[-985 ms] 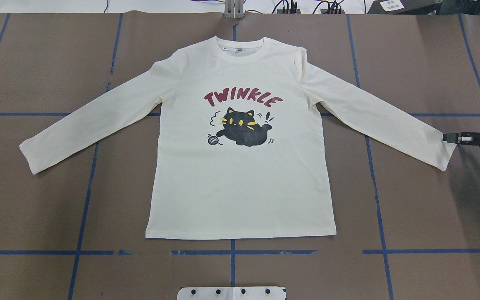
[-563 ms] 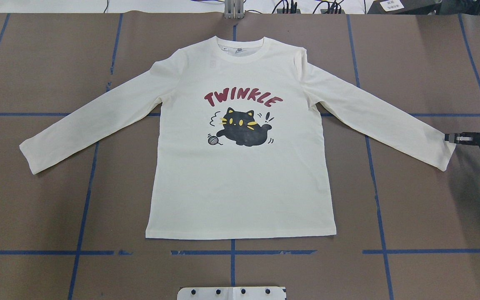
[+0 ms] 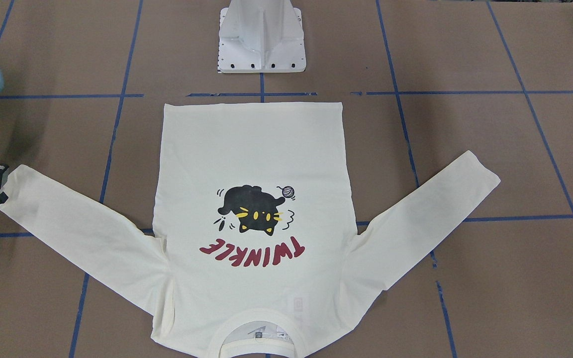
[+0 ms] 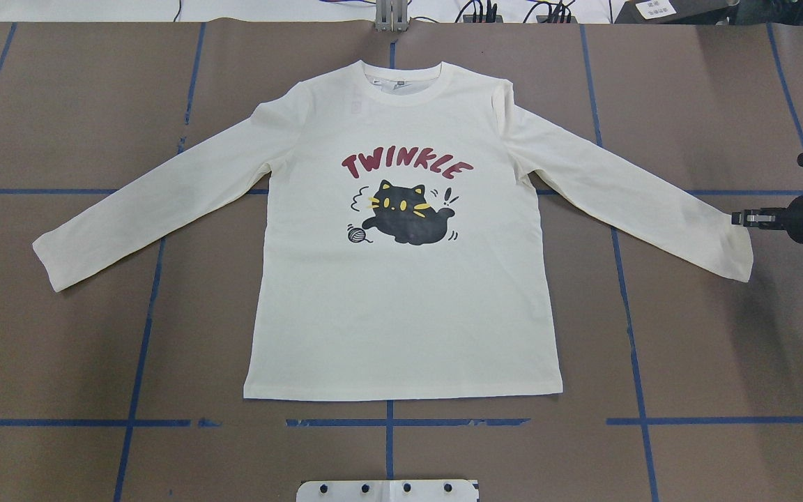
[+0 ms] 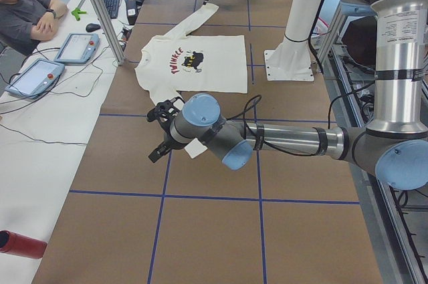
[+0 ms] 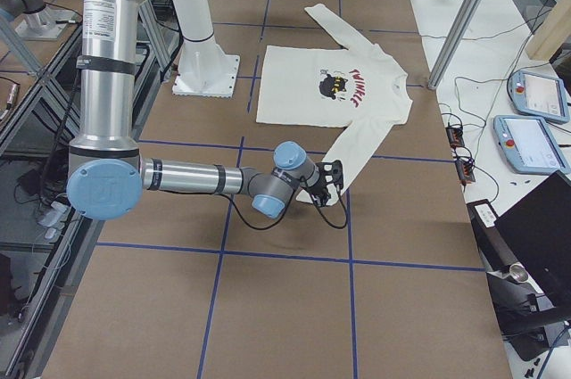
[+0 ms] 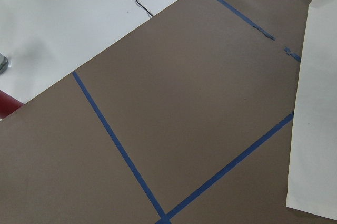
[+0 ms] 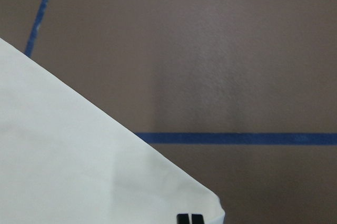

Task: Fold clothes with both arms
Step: 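Lift the sleeve with the right gripper and fold it across the shirt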

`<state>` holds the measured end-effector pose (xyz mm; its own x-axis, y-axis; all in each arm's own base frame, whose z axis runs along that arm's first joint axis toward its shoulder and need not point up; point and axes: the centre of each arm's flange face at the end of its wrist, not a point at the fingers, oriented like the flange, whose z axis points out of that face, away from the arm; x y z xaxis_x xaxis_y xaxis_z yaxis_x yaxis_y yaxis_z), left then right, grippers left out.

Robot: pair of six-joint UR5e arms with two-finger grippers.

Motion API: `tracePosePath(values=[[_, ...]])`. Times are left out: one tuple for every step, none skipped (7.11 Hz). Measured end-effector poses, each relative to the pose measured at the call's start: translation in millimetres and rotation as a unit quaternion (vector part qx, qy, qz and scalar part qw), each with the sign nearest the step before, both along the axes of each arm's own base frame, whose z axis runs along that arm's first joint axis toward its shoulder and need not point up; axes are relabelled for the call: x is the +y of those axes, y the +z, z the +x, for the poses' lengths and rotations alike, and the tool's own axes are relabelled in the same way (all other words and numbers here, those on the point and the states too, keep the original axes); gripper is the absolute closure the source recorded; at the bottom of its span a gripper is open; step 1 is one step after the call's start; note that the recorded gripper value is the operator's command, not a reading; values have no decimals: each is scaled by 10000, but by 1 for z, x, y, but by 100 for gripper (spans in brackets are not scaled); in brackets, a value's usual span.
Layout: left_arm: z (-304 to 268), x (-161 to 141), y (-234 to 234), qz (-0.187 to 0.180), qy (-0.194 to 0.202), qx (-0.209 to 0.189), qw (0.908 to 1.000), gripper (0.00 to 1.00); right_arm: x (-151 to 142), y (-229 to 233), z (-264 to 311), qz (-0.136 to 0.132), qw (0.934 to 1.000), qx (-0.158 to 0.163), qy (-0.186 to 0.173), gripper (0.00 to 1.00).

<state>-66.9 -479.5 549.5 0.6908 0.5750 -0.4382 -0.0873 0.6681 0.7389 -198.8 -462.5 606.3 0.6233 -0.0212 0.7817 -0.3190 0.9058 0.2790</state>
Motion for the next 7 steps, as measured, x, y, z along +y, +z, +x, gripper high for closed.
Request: tracePosePath(values=[[0,0,0,2,-1,-1,10000,0,-18,-45,-8,-121,9999,81,41,100],[0,0,0,2,-2,-2,10000,0,-38,-96,-19,-249,9994,200,105,100],[0,0,0,-3,-3,-2,10000,0,-61,-148,-32,-364,9986,324,179,100],[0,0,0,-8,-6,-2,10000,0,-83,-200,-46,-472,9977,412,249,100],[0,0,0,-9,-8,-2,10000,0,-104,-253,-60,-552,9968,474,333,100],[0,0,1,-12,-9,-2,10000,0,-119,-306,-75,-521,9965,502,427,100],[0,0,2,-21,-8,-3,10000,0,-130,-363,-93,-325,9971,460,513,100]])
